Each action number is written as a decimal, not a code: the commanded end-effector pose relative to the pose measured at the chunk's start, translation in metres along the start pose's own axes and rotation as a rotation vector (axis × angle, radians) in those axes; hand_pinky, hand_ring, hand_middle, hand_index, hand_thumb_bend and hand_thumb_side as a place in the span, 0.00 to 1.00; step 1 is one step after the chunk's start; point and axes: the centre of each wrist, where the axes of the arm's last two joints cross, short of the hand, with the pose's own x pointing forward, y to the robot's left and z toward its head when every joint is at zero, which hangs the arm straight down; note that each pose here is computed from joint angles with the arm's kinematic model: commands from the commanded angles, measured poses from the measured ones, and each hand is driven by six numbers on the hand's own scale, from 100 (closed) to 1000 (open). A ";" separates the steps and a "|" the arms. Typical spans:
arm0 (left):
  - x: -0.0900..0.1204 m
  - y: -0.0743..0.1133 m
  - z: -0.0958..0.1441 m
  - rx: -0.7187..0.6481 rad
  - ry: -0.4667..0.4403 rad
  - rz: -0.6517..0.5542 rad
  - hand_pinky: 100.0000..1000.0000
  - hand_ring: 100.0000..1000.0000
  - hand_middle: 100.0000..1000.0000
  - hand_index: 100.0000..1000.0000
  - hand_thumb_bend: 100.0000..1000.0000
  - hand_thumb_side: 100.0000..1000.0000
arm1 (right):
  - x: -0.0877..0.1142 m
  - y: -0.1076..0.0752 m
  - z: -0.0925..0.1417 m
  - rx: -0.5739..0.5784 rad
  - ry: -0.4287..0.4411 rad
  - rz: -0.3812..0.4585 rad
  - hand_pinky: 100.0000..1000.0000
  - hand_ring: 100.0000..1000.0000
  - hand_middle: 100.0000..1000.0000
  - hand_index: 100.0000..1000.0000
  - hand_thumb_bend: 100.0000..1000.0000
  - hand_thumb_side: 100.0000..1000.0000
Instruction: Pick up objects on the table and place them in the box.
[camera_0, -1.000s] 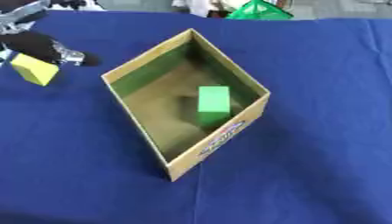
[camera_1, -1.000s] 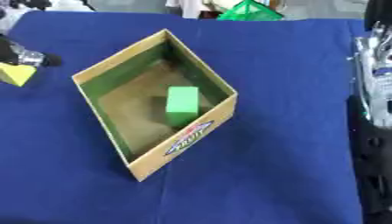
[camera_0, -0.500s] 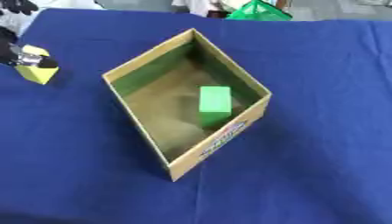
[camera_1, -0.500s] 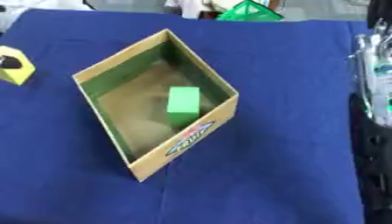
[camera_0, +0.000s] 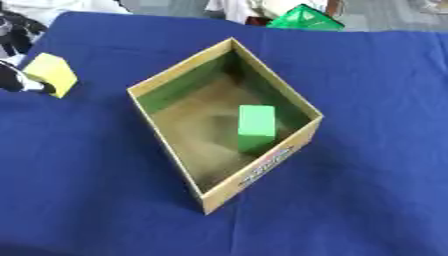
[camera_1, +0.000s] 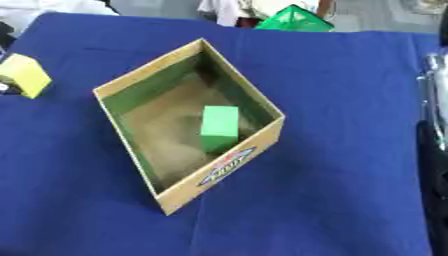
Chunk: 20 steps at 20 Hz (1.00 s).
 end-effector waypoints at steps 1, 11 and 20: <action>-0.014 0.017 0.007 0.040 0.034 -0.024 0.81 0.85 0.80 0.93 0.51 0.00 | 0.006 -0.006 -0.010 0.002 -0.040 0.020 0.79 0.82 0.59 0.83 0.16 1.00; -0.020 0.018 0.003 0.026 0.055 -0.010 0.81 0.86 0.82 0.94 0.49 0.00 | 0.004 -0.007 -0.013 0.008 -0.039 0.020 0.79 0.82 0.59 0.83 0.15 1.00; -0.024 0.023 0.001 -0.011 0.124 -0.119 0.83 0.88 0.86 0.96 0.55 0.00 | 0.003 -0.007 -0.016 0.015 -0.042 0.018 0.79 0.82 0.58 0.83 0.14 1.00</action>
